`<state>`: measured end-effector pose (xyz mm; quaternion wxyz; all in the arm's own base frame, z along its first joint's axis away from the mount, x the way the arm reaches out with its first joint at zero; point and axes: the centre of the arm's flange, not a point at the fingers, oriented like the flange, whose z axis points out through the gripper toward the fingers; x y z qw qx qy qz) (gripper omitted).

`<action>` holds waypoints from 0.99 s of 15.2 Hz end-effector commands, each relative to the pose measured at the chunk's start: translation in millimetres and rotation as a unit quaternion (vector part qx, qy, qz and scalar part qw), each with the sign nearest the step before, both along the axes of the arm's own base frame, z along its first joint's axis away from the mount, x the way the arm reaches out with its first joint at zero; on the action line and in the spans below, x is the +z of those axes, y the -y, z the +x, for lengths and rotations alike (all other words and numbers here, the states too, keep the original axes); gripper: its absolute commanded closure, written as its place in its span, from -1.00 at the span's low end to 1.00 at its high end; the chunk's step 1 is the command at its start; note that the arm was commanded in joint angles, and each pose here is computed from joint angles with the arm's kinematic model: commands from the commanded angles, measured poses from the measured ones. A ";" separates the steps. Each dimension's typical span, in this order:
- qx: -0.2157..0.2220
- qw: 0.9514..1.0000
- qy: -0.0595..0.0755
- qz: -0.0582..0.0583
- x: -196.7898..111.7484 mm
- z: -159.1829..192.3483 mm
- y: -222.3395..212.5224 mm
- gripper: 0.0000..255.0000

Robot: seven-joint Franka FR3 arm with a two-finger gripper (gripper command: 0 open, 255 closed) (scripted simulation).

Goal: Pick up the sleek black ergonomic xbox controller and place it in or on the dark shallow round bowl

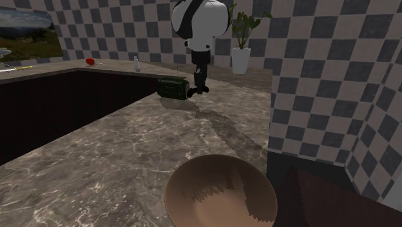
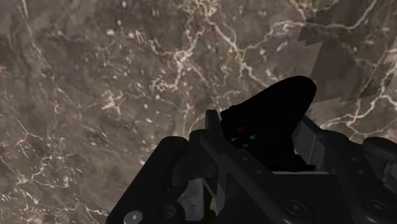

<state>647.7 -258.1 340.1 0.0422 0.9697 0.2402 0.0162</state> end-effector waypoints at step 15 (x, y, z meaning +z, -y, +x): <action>0.000 1.000 0.000 0.000 65.4 -28.3 -27.6 1.00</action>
